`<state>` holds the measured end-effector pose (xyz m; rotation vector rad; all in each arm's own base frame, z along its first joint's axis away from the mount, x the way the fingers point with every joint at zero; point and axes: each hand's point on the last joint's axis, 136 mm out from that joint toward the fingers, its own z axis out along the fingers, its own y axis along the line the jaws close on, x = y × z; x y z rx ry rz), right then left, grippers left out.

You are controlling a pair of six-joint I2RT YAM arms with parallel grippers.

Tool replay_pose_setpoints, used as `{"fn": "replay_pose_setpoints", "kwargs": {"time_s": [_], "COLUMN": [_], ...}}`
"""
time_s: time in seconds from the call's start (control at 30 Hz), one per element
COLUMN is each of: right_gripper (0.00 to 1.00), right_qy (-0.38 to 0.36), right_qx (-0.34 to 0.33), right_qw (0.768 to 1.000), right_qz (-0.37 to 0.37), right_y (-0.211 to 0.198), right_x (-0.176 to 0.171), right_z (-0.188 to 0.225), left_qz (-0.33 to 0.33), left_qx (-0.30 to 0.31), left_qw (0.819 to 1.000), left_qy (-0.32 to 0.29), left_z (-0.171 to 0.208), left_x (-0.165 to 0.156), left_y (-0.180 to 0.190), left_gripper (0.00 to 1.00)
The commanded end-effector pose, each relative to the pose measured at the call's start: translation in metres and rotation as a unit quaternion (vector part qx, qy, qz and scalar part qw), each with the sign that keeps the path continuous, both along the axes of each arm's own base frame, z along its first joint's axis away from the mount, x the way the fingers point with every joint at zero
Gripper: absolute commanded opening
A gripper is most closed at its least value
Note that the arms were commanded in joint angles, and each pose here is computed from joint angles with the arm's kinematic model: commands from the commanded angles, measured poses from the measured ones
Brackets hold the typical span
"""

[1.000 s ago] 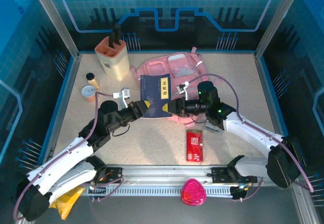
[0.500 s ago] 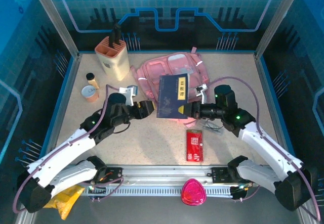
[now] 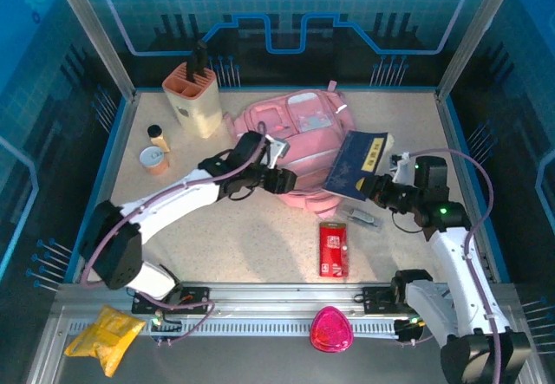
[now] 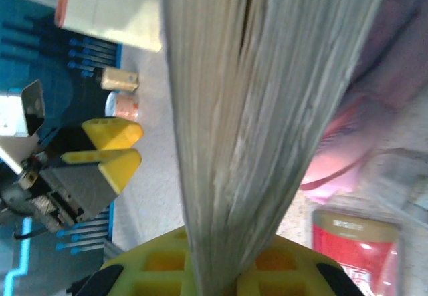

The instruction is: Pack the student bag

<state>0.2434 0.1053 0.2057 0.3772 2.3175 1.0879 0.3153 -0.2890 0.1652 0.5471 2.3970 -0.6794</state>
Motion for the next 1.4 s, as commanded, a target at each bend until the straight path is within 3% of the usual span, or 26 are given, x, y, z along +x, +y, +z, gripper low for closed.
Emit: {"fn": "replay_pose_setpoints", "kwargs": {"time_s": [0.0, 0.2, 0.67, 1.03, 1.37], "right_gripper": [0.0, 0.0, 0.01, 0.0, 0.0], "right_qy": [0.008, 0.028, 0.042, 0.045, 0.048], "right_qx": [-0.014, -0.013, -0.009, -0.006, 0.01], "right_qw": [1.0, 0.997, 0.994, 0.995, 0.996], "right_qz": [-0.019, -0.07, -0.097, -0.088, -0.069], "right_y": [-0.015, -0.038, -0.053, -0.052, -0.045], "right_x": [-0.005, -0.002, 0.006, 0.005, 0.003], "right_z": [-0.009, -0.022, -0.042, -0.05, -0.05], "left_qz": [-0.077, -0.111, -0.147, -0.109, -0.088], "left_qx": [0.01, 0.071, 0.116, 0.145, 0.123], "left_qw": [0.997, 0.991, 0.982, 0.983, 0.988], "left_qy": [-0.024, -0.021, -0.002, -0.009, -0.012], "left_z": [0.006, -0.026, -0.07, -0.081, -0.065], "left_x": [-0.002, 0.004, 0.015, 0.029, 0.031], "left_y": [-0.03, -0.06, -0.107, -0.1, -0.102], "left_gripper": [0.62, 0.62, 0.62, 0.36, 0.14]}}
